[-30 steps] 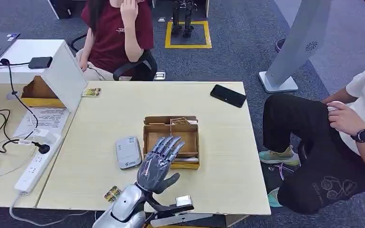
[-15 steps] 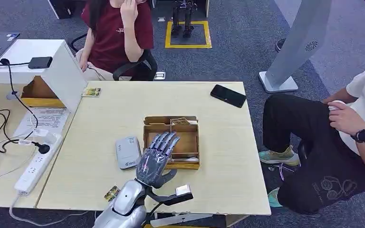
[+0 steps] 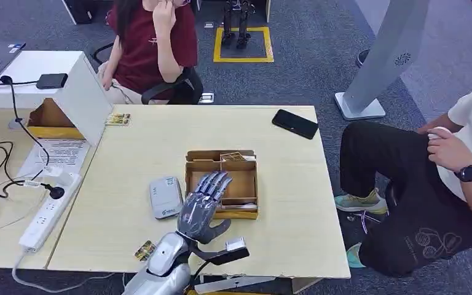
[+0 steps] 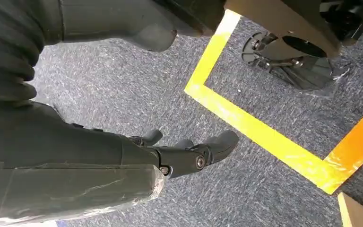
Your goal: Pass the card to the sensor for recognition and then transmit it.
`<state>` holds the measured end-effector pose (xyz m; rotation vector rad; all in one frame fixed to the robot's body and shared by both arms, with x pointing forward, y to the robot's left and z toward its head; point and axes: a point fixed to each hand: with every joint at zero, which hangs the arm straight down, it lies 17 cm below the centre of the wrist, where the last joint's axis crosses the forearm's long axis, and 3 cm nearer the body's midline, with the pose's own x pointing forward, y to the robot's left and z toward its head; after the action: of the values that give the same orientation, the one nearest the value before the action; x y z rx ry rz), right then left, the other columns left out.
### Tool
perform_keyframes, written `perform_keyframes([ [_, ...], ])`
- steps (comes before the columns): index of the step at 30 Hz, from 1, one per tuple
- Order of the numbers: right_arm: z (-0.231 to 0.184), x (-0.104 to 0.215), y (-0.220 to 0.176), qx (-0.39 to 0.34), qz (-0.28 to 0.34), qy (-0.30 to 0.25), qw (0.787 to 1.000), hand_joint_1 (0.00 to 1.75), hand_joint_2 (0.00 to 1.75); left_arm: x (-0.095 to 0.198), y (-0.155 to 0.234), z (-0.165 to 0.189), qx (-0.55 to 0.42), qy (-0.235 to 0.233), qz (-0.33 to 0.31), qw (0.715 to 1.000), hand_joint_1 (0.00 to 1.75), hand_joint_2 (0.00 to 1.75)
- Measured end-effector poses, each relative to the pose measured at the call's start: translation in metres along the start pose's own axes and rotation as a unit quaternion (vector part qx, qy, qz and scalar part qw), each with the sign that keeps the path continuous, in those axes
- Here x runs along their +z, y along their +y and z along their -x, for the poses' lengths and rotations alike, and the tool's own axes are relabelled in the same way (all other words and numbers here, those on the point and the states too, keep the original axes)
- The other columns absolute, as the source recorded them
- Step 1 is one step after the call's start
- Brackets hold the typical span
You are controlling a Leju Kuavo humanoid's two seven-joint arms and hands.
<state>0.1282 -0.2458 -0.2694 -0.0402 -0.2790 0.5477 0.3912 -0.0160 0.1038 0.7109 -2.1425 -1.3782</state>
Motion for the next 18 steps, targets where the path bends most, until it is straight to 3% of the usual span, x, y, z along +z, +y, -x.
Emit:
perform_keyframes([
  [18, -0.0022, -0.0001, 0.0001, 0.000, 0.000, -0.002, 1.000, 0.00, 1.75, -0.0057, -0.0007, -0.0116, 0.017, -0.005, -0.004, 1.000, 0.00, 1.75],
])
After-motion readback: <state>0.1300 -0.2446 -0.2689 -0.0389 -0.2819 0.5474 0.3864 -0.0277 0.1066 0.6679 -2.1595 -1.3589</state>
